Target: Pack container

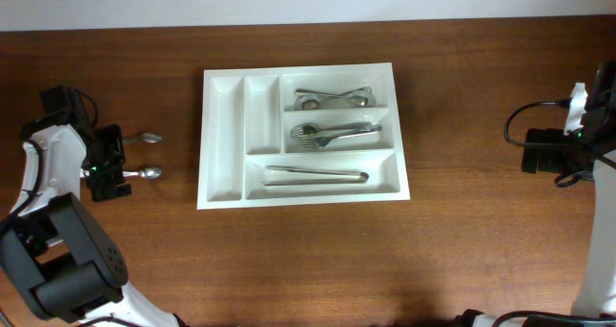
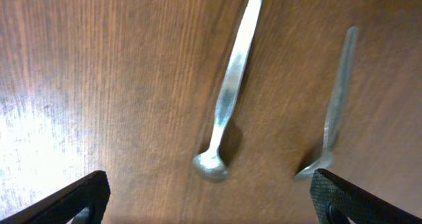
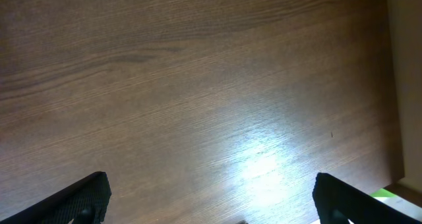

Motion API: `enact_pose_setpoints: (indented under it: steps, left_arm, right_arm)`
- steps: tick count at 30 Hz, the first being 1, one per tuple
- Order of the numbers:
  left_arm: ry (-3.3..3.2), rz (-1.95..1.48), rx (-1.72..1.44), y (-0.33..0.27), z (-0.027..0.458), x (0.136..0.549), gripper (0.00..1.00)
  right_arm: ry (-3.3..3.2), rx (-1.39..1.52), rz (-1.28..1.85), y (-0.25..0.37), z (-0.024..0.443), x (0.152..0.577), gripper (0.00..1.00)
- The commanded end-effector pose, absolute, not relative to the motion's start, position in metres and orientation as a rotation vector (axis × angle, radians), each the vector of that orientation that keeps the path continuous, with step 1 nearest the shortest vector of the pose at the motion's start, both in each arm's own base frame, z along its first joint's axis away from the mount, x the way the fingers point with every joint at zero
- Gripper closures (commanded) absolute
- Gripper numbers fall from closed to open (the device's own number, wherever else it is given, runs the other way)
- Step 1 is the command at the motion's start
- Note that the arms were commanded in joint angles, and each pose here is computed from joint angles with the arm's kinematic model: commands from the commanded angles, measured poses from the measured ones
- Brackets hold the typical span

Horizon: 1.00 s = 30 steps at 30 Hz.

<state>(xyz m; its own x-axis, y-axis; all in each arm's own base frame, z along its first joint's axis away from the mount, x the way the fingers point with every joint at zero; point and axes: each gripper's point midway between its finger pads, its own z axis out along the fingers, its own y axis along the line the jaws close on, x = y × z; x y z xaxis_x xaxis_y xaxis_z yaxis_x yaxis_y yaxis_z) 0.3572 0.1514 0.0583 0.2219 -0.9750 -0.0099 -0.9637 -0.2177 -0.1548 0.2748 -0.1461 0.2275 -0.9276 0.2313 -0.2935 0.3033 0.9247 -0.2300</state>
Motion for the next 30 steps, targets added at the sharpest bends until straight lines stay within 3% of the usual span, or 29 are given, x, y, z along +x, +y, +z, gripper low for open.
enact_pose_setpoints:
  steps: [1, 13, 30]
  left_arm:
    - [1.909, -0.045, -2.363, 0.156, 0.051, 0.348, 0.01]
    - [2.085, 0.175, -2.338, 0.161, 0.011, 0.327, 0.01]
    - [2.094, 0.165, -2.208, 0.177, 0.027, 0.351, 0.01]
  right_arm:
    - [2.8, 0.421, -0.423, -0.149, 0.234, 0.271, 0.01]
    - [2.8, 0.42, -0.423, -0.149, 0.234, 0.271, 0.01]
    - [2.8, 0.421, -0.423, -0.149, 0.234, 0.271, 0.01]
